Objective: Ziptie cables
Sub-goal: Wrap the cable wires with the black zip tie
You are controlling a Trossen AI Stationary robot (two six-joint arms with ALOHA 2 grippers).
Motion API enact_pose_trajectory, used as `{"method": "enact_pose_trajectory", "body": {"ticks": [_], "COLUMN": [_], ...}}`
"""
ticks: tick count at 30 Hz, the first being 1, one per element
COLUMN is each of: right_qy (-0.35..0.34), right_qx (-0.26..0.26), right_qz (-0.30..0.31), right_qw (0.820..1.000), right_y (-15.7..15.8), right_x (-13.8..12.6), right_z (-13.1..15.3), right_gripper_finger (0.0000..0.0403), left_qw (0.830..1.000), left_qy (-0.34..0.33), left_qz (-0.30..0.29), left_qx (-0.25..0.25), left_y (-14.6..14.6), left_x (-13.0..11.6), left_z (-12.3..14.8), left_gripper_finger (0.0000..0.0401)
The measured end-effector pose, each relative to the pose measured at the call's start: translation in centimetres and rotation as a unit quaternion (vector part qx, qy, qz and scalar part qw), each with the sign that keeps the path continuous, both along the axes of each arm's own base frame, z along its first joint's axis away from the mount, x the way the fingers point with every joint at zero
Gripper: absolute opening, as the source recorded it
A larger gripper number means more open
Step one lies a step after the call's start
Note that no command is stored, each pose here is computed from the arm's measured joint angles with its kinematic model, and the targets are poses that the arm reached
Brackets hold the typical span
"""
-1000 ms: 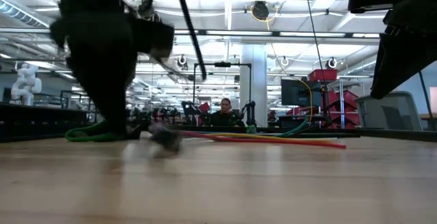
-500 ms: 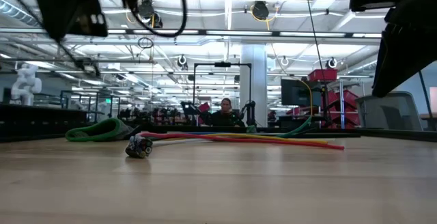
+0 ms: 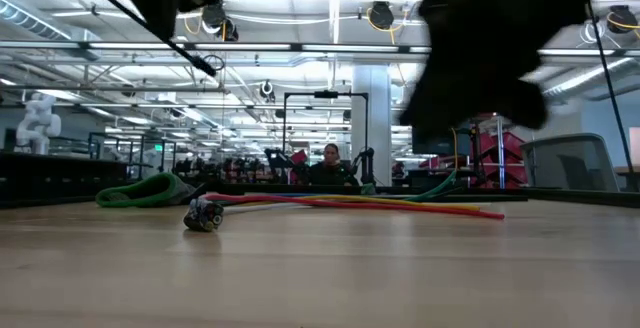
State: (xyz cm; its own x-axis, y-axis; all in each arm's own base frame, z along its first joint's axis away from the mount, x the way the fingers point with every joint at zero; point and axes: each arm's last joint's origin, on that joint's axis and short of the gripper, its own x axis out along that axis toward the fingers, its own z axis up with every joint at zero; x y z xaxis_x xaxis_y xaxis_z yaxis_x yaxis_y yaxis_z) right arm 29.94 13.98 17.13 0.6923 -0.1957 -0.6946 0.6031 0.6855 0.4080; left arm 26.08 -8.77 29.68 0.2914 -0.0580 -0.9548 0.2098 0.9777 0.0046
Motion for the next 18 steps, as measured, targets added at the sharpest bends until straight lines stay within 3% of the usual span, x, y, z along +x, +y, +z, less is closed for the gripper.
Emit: {"method": "enact_pose_trajectory", "body": {"ticks": [5,8,11,18], "right_qy": [-0.050,-0.069,-0.087,-0.066], "right_qx": [0.006,0.039,0.092,0.117], "right_qz": [-0.002,-0.009,0.020,0.029], "right_qw": [0.999,0.997,0.992,0.990], "right_y": [-2.5,-3.7,-4.7,-5.5], "right_x": [2.4,3.2,4.4,6.4], "right_z": [0.5,0.8,0.5,-1.5], "right_gripper_finger": [0.0121,0.0121,0.0121,0.0121], "left_qw": [0.997,0.997,0.996,0.993], "left_qy": [-0.024,-0.037,-0.034,-0.033], "left_qz": [-0.065,-0.040,-0.002,0.052], "left_qx": [0.023,0.056,0.081,0.102], "left_y": [-2.4,-3.5,-4.2,-5.8], "left_x": [-1.5,-2.8,-4.0,-6.4], "left_z": [0.6,0.9,1.0,1.1], "left_gripper_finger": [0.0000,0.0000,0.0000,0.0000]}}
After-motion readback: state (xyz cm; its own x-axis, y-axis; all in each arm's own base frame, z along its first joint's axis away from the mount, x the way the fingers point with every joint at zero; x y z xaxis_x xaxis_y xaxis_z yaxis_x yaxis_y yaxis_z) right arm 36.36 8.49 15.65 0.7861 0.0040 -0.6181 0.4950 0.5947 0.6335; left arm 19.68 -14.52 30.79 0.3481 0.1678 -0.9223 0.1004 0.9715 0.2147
